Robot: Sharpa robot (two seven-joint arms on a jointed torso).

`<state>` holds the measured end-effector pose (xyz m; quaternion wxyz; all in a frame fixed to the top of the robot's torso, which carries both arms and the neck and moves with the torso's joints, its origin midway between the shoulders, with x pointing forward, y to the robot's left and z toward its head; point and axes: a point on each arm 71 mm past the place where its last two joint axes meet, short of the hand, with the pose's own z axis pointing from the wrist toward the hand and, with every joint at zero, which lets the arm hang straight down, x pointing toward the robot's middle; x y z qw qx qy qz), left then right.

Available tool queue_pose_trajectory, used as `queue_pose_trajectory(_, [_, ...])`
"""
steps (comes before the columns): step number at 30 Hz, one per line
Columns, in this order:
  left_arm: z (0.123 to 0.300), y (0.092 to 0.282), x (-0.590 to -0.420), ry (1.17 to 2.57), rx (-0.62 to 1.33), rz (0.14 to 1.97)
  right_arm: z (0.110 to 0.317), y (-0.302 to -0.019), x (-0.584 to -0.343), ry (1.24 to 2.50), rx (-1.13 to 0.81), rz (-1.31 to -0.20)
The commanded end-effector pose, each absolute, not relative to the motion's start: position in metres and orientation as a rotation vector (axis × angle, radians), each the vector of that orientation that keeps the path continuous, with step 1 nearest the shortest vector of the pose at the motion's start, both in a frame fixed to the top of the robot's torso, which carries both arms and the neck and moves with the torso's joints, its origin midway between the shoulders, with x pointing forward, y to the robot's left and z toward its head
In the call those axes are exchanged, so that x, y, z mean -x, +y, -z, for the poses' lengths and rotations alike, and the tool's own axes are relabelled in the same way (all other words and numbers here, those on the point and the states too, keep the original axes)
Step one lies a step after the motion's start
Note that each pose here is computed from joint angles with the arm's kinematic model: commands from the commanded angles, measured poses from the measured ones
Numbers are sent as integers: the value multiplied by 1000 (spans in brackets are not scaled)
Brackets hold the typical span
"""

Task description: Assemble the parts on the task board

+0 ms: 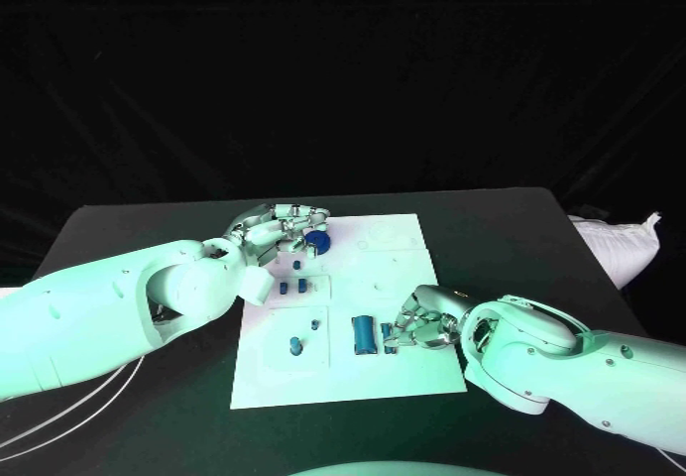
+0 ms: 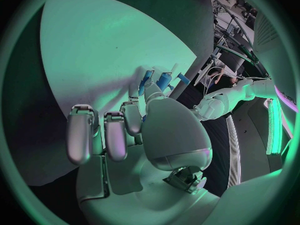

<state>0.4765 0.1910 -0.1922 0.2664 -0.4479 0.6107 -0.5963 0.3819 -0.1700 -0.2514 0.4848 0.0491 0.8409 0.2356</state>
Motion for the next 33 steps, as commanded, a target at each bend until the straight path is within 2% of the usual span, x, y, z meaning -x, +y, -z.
queue_pose_trajectory(1, [191,189,-476,1655,1196,1629,256,-175,-379,2060,-128,-603])
queue_pose_trajectory(9, [192,191,-477,1645,1197,1624,235,-178,-385,1930,-252,-814])
queue_pose_trajectory(13, [193,191,-480,1628,1196,1619,223,-187,-402,1851,-460,-953])
queue_pose_trajectory(18, [200,196,-484,1598,1215,1593,216,-203,-427,1727,-701,-1061])
queue_pose_trajectory(26, [215,213,-500,1496,1284,1509,224,-227,-475,1549,-1020,-1163])
queue_pose_trajectory(33, [225,229,-508,1381,1339,1449,230,-230,-511,1447,-1083,-1263])
